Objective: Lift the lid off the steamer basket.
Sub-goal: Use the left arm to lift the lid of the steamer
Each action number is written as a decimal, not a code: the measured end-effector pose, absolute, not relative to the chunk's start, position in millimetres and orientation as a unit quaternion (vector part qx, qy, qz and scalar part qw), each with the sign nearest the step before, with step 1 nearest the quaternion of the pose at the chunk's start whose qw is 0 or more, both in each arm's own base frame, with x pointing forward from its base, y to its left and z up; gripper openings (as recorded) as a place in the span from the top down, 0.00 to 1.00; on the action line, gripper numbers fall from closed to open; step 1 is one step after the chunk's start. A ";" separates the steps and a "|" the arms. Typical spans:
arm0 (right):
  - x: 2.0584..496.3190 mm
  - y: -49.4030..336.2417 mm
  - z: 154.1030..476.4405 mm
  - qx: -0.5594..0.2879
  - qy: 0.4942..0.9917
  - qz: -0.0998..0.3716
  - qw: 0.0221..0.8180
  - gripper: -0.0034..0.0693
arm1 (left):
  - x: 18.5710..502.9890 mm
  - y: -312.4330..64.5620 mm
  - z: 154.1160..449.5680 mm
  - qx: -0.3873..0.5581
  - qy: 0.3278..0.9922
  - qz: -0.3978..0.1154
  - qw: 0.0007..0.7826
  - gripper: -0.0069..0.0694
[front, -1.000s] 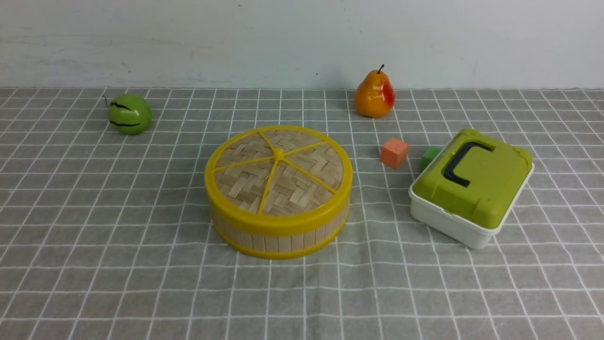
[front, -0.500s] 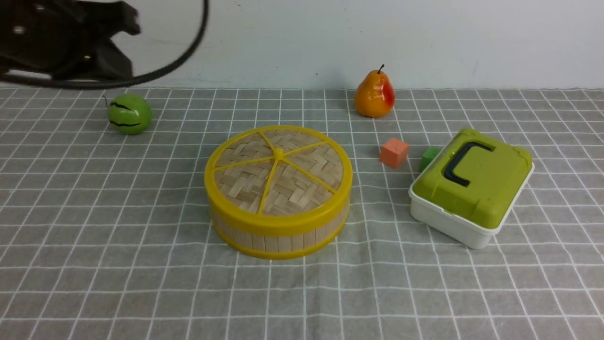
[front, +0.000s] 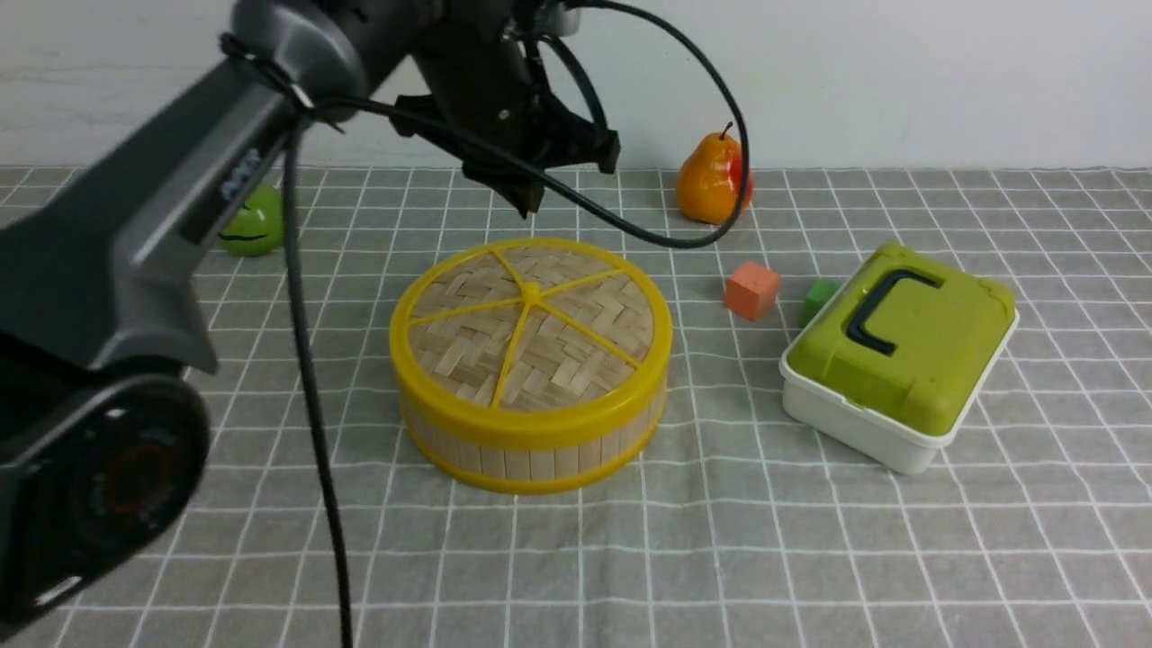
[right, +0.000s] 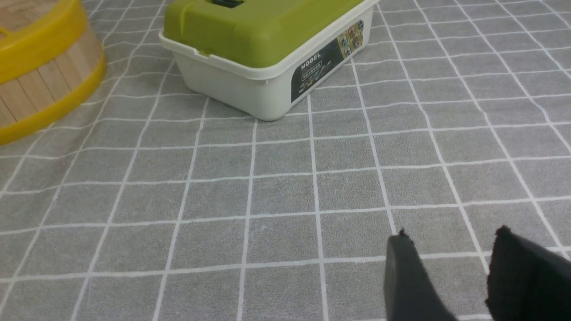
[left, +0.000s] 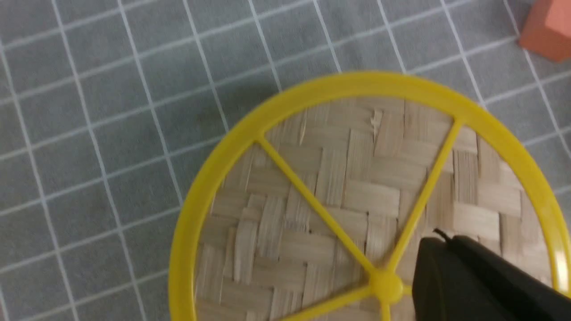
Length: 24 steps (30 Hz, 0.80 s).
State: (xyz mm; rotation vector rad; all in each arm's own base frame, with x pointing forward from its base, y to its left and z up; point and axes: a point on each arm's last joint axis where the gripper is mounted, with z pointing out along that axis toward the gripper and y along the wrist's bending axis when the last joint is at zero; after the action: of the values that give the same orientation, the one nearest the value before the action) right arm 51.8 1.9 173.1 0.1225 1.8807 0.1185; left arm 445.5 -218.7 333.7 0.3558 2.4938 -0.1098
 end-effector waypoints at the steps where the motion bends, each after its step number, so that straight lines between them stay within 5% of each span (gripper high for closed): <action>1: 51.8 1.9 173.1 0.053 0.807 0.051 0.586 0.62 | 447.3 -224.2 326.5 0.140 0.942 -0.028 0.304 0.90; 5: 51.8 1.9 173.1 0.053 0.807 0.051 0.586 0.62 | 450.1 -232.5 306.3 0.153 0.945 -0.001 0.289 0.82; 12: 51.8 1.9 173.1 0.053 0.807 0.051 0.586 0.62 | 448.4 -236.0 294.6 0.153 0.952 -0.017 0.264 0.49; 24: 51.8 1.9 173.1 0.053 0.807 0.051 0.586 0.62 | 449.7 -231.9 282.0 0.118 0.961 0.004 0.252 0.47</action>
State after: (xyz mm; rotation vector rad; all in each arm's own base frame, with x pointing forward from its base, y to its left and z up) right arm 51.8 1.9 173.1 0.1225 1.8807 0.1185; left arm 449.7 -231.9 282.0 0.3200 2.6131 0.0102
